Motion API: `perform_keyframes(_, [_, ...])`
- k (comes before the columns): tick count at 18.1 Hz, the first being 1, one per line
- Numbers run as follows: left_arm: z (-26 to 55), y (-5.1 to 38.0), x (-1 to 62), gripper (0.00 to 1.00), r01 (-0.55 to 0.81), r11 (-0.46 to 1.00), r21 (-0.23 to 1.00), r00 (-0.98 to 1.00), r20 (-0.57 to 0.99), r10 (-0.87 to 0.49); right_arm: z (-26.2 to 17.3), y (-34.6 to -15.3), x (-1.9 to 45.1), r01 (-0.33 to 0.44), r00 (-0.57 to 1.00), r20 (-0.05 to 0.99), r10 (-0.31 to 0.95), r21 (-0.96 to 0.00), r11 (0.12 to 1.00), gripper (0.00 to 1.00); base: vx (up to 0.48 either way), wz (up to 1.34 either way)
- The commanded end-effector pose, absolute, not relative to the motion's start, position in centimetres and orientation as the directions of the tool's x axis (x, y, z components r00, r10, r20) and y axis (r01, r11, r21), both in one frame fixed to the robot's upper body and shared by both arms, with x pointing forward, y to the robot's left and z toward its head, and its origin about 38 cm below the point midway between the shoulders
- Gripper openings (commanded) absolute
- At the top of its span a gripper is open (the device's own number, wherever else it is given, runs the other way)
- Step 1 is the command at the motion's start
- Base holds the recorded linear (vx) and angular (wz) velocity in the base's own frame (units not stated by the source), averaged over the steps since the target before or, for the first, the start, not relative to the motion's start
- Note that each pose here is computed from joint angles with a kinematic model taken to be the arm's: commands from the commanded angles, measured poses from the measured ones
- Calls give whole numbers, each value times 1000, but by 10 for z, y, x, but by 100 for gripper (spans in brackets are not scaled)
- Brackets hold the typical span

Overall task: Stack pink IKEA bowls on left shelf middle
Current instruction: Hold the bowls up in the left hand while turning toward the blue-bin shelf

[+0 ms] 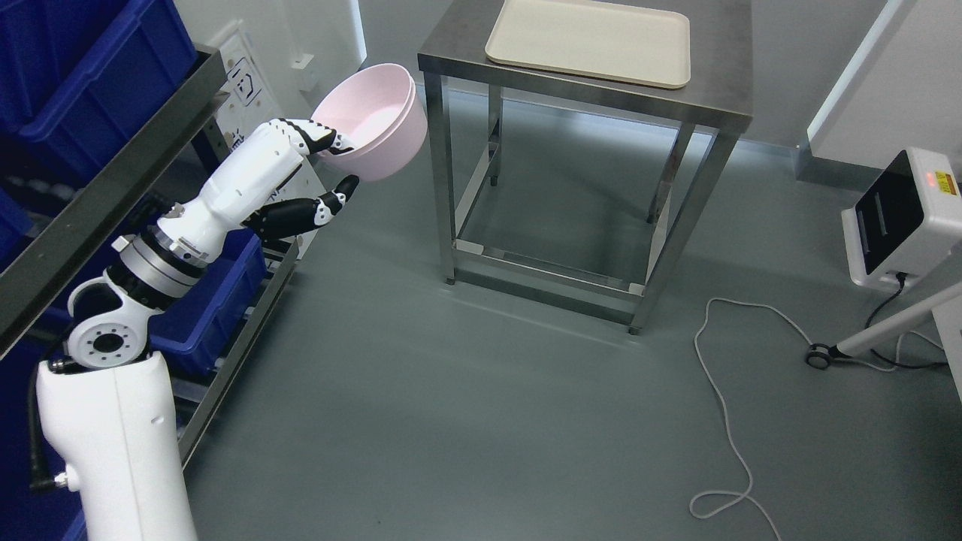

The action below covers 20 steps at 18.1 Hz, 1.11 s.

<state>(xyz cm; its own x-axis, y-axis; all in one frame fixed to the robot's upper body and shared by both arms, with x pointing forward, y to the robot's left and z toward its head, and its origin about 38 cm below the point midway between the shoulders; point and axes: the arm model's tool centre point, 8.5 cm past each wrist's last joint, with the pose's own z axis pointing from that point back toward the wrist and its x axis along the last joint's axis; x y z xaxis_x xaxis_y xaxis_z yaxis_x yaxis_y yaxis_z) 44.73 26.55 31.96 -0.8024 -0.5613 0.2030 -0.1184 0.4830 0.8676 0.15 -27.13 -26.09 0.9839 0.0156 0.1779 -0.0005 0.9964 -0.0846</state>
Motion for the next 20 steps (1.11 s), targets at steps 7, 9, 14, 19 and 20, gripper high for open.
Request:
perform_keyframes(7, [332,262,449,9,-137,475,869,-813,175,-555,-260,-283,2,0,984,178,18,-102,995,100,-283,329])
perform_keyframes(9, [332,262,449,9,-137,475,869,-813,175,-555,-260,-283,2,0,984,178,18,-100,995,100,-251,671])
perform_keyframes(14, [334,261,449,10,-140,475,869,-814,172,-555,-260,-283,2,0,984,178,18,-100,995,100,-166,1008])
perform_keyframes(19, [334,261,449,10,-140,476,868,-814,172,-555,-260,-283,2,0,984,178,18,-100,995,100,-66,1165])
perform_keyframes(20, [334,261,449,10,-140,475,869,-814,172,-555,-260,-283,2,0,984,178,18,-102,995,100,-1,1033])
